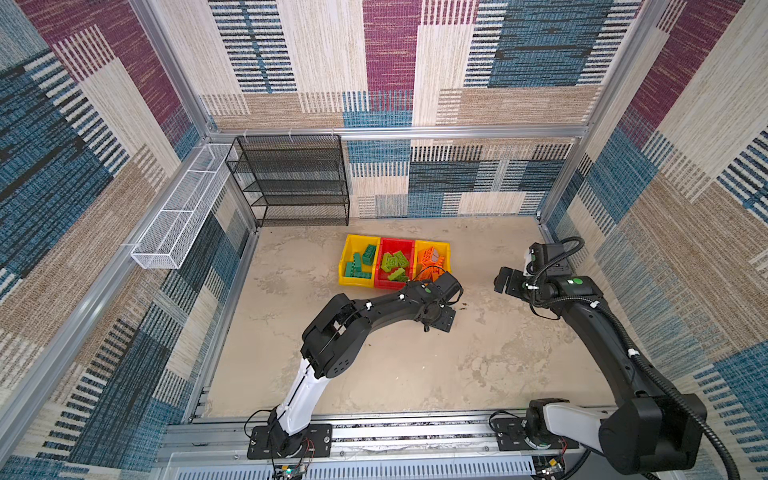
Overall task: Sort the legos into containers by color
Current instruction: 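Grasp the last lime-green brick with the left gripper while the right arm withdraws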
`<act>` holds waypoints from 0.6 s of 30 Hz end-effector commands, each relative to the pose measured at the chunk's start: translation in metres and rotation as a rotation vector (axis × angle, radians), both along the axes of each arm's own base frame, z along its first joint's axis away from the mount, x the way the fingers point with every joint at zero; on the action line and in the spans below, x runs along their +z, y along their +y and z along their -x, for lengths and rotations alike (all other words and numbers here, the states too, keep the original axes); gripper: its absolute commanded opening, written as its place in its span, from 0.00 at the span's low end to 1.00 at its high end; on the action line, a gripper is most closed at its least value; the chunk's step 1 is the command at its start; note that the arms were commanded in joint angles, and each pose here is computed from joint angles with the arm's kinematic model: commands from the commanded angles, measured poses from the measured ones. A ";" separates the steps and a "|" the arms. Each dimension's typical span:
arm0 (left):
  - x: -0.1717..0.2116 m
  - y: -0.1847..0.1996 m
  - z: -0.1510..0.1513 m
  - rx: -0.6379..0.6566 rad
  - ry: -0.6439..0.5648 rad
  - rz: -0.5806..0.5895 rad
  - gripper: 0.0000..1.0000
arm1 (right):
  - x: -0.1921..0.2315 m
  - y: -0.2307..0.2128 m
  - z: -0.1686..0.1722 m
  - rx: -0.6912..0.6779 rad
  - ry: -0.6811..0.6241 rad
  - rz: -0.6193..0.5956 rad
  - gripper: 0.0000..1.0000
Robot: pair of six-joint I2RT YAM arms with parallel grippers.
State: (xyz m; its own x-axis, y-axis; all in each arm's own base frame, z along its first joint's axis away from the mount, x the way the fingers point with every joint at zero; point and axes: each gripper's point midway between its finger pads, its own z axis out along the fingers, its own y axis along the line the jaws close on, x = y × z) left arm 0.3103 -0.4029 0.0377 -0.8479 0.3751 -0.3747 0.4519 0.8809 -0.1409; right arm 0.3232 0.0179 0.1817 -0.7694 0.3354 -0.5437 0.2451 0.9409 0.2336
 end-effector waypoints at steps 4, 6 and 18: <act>-0.004 0.005 -0.004 -0.018 -0.007 -0.057 0.58 | 0.001 0.002 -0.003 0.009 -0.006 -0.012 1.00; -0.004 0.005 -0.005 -0.023 -0.012 -0.061 0.48 | 0.001 0.001 -0.002 0.005 -0.003 -0.007 1.00; 0.028 0.022 -0.028 -0.008 -0.057 -0.080 0.21 | 0.004 0.002 -0.004 -0.008 -0.007 -0.026 1.00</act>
State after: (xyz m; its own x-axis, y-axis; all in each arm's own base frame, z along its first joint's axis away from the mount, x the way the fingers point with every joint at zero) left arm 0.3298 -0.3886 0.0491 -0.8410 0.3960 -0.3685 0.4525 0.8883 -0.0782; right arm 0.3243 0.0200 0.1815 -0.7737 0.3405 -0.5343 0.2438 0.9384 0.2451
